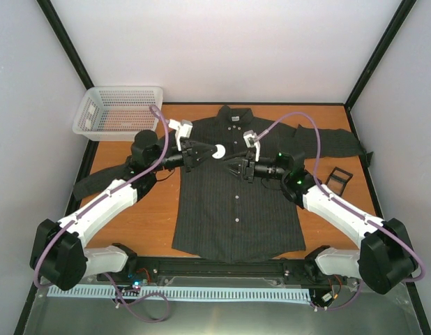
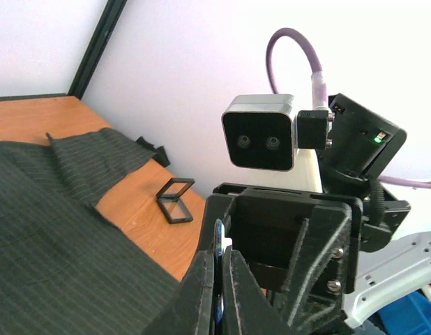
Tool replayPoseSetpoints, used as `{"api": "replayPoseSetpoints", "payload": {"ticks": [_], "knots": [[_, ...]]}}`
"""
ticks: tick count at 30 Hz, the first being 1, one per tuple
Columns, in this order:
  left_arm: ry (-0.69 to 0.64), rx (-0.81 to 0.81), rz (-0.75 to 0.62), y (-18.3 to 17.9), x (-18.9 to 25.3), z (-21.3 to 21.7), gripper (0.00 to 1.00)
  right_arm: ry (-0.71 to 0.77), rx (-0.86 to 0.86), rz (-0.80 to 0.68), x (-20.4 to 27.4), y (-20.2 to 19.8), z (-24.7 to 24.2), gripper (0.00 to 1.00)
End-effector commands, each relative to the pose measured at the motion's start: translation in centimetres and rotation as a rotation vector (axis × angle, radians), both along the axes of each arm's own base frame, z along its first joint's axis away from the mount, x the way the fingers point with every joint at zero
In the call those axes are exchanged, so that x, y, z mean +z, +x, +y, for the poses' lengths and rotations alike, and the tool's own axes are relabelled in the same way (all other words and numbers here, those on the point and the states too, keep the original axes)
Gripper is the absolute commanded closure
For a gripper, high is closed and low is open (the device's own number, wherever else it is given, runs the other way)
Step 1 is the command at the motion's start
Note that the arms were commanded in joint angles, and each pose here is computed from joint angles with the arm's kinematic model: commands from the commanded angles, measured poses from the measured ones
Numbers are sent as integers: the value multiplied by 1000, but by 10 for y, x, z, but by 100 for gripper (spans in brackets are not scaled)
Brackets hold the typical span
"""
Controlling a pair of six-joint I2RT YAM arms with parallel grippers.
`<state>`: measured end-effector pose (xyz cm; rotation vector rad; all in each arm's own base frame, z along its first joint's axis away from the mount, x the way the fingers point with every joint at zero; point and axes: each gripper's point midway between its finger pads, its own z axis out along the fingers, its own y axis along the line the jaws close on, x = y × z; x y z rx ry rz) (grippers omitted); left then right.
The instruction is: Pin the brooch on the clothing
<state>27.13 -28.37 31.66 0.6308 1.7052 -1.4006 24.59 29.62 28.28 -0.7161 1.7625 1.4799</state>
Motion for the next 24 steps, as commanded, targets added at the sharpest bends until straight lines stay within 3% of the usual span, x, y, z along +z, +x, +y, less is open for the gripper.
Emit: {"api": "replayPoseSetpoints", "payload": {"ticks": [1,4,10,15,22,24], "knots": [[-102,-46,4,-5,23,-1,99,93,-41,-37,29,9,2,59],[-108,-41,-1,-7,24,2,99,105,-45,-40,32,9,2,70],[-122,-62,-15,-13,25,5,99,131,-37,-28,37,11,3,76],[-127,-61,-12,-12,25,6,99,136,-11,-35,39,10,7,96],[-131,-70,-16,-16,25,11,99,136,-7,-58,41,8,3,97],[-108,-78,-8,-16,21,10,93,126,8,-81,42,7,1,97]]}}
